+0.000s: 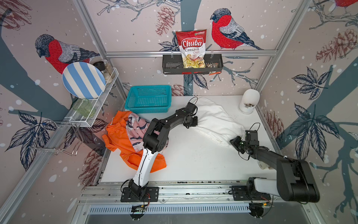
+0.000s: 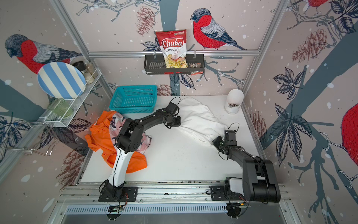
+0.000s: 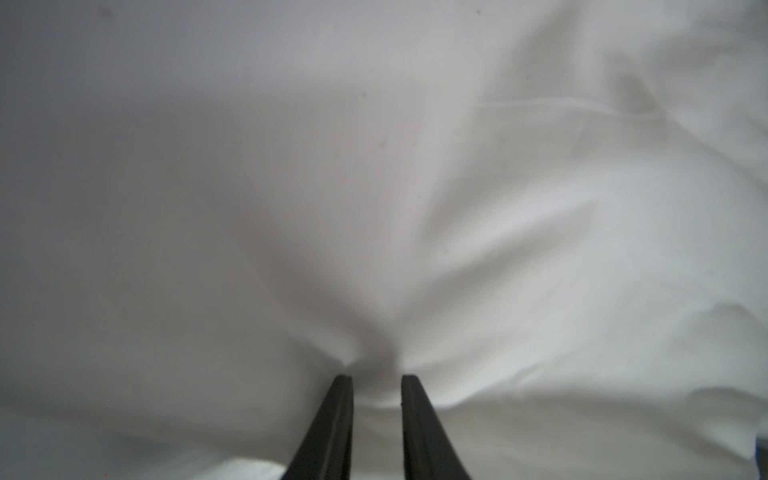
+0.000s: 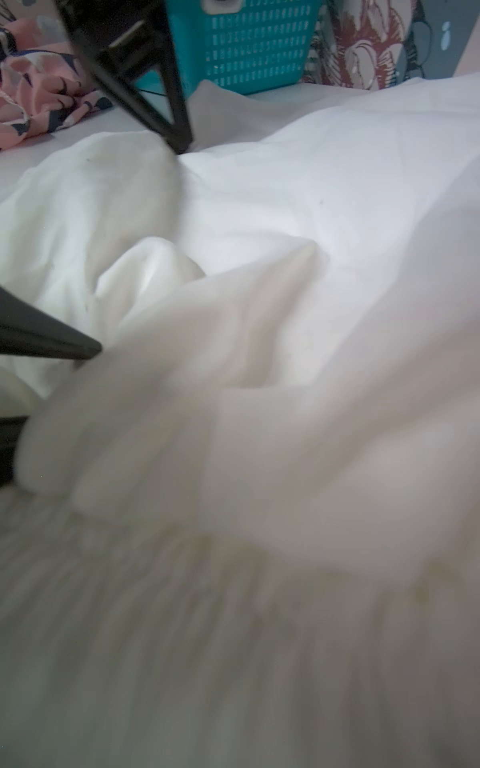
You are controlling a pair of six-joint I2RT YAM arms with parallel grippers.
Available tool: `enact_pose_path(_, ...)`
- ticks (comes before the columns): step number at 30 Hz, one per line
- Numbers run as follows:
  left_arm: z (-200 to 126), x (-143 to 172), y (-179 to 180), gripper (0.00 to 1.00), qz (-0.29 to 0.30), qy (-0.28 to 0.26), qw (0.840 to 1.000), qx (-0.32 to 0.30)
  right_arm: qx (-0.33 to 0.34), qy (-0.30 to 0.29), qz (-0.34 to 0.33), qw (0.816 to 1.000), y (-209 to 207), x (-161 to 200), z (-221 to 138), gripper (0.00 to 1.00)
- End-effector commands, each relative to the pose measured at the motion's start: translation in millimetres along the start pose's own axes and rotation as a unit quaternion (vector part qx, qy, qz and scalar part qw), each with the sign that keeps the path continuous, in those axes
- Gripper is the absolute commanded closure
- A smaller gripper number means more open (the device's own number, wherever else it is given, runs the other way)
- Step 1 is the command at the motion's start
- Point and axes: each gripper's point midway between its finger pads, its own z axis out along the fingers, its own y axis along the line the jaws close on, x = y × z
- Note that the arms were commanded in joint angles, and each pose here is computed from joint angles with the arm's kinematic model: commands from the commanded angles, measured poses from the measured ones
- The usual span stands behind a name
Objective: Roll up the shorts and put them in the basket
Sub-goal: Adjust the shorts at the center of the board.
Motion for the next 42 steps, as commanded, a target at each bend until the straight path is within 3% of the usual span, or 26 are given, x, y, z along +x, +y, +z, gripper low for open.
enact_pose_path(1, -5, 46, 2, 0.75, -0.017, 0.03, 0.999, 0.011, 0.031, 0.031, -0.006, 0.999, -22, -2, 8, 0.72)
enact_pose_path(7, -22, 129, -6, 0.75, -0.011, 0.049, 0.999, 0.007, 0.009, 0.049, -0.022, 0.999, -11, -17, 19, 0.74)
enact_pose_path(10, -35, 151, -12, 0.75, -0.013, 0.045, 0.999, 0.009, -0.012, 0.054, -0.047, 0.997, 5, -17, 14, 0.74)
enact_pose_path(19, -115, 122, -1, 0.65, -0.024, -0.054, 0.997, -0.044, -0.014, 0.025, -0.098, 0.995, 39, -27, -20, 0.71)
enact_pose_path(22, -128, 129, 26, 0.61, -0.05, -0.058, 0.995, -0.067, -0.011, 0.014, -0.1, 0.995, 42, -31, -30, 0.69)
enact_pose_path(27, -135, 144, 64, 0.57, -0.089, -0.052, 0.992, -0.074, -0.008, 0.005, -0.104, 0.995, 44, -32, -39, 0.67)
enact_pose_path(31, -135, 150, 73, 0.55, -0.1, -0.048, 0.992, -0.065, -0.002, 0.01, -0.106, 0.994, 41, -29, -40, 0.67)
enact_pose_path(37, -136, 149, 95, 0.6, -0.118, -0.056, 0.987, -0.093, 0.004, 0.017, -0.103, 0.995, 35, -23, -38, 0.67)
enact_pose_path(42, -131, 152, 108, 0.57, -0.125, -0.051, 0.986, -0.095, 0.002, 0.006, -0.107, 0.994, 38, -26, -45, 0.67)
